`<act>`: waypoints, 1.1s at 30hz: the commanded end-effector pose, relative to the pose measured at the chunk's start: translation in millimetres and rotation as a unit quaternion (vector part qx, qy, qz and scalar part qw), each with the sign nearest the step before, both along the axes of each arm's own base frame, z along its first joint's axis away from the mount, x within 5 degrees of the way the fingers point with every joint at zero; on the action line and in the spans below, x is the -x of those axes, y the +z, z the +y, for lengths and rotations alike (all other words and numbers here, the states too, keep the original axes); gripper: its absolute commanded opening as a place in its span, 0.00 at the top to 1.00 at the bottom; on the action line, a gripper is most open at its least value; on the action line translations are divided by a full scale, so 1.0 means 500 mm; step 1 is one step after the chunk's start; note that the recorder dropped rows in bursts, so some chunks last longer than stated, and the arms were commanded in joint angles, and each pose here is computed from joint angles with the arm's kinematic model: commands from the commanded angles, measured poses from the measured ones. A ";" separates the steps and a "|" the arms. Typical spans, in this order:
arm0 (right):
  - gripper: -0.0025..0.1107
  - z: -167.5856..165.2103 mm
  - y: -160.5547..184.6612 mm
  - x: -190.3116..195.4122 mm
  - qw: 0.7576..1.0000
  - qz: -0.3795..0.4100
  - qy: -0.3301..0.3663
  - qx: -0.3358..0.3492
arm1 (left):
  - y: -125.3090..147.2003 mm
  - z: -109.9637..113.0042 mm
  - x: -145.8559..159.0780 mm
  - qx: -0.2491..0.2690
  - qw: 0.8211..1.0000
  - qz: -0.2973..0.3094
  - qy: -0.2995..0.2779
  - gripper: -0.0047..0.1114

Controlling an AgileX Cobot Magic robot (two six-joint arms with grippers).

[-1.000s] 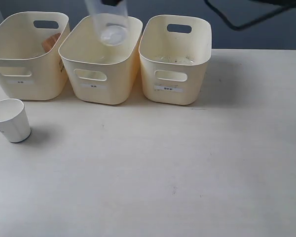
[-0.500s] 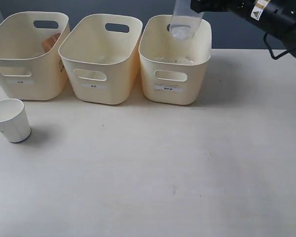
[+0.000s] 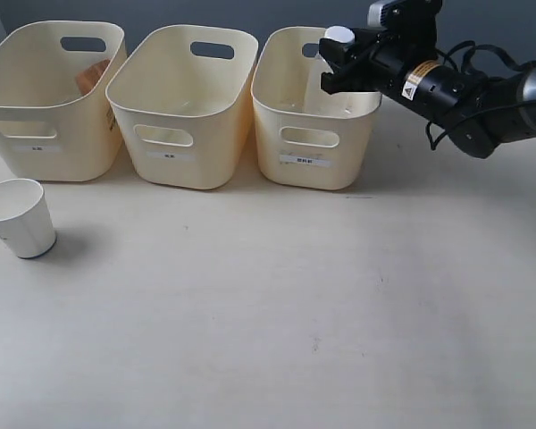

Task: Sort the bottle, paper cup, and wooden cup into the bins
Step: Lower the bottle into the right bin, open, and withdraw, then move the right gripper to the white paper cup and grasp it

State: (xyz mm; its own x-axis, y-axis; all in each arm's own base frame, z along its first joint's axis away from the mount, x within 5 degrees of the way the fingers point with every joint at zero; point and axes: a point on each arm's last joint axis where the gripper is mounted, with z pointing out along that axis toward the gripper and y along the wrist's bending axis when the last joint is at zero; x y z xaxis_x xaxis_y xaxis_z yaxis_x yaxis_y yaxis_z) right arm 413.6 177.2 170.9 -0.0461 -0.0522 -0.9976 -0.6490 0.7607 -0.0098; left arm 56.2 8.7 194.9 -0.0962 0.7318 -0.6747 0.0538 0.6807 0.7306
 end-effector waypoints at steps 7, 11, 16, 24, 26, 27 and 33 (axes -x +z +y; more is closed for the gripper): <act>0.88 0.004 -0.013 0.002 0.999 0.020 0.016 0.034 | 0.003 -0.001 0.000 0.000 1.000 -0.003 -0.003 0.96; 0.71 0.004 -0.014 0.002 0.999 0.030 0.013 0.027 | 0.003 -0.001 0.000 0.000 1.000 -0.003 -0.003 0.96; 0.70 0.006 -0.012 0.004 0.999 0.026 0.022 0.021 | 0.003 -0.001 0.000 0.000 1.000 -0.003 -0.003 0.96; 0.57 0.024 -0.016 0.020 0.995 0.012 0.080 0.052 | 0.003 -0.001 0.000 0.000 1.000 -0.003 -0.003 0.96; 0.49 0.024 -0.016 0.021 0.996 0.020 0.079 0.044 | 0.003 -0.001 0.000 0.000 1.000 -0.003 -0.003 0.96; 0.49 0.025 -0.016 0.021 0.995 0.025 0.082 0.042 | 0.003 -0.001 0.000 0.000 1.000 -0.003 -0.003 0.96; 0.49 0.030 0.016 0.031 0.994 -0.001 0.106 0.027 | 0.003 -0.001 0.000 0.000 1.000 -0.003 -0.003 0.96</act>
State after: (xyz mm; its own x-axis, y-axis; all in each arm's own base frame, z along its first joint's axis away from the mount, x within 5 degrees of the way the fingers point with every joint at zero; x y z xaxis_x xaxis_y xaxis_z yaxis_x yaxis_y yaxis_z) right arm 400.0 191.6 161.5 -0.0768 -0.1543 -0.9850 -0.7815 0.6229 -0.0366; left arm 56.2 8.7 194.9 -0.0962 0.7318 -0.6747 0.0538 0.6807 0.7306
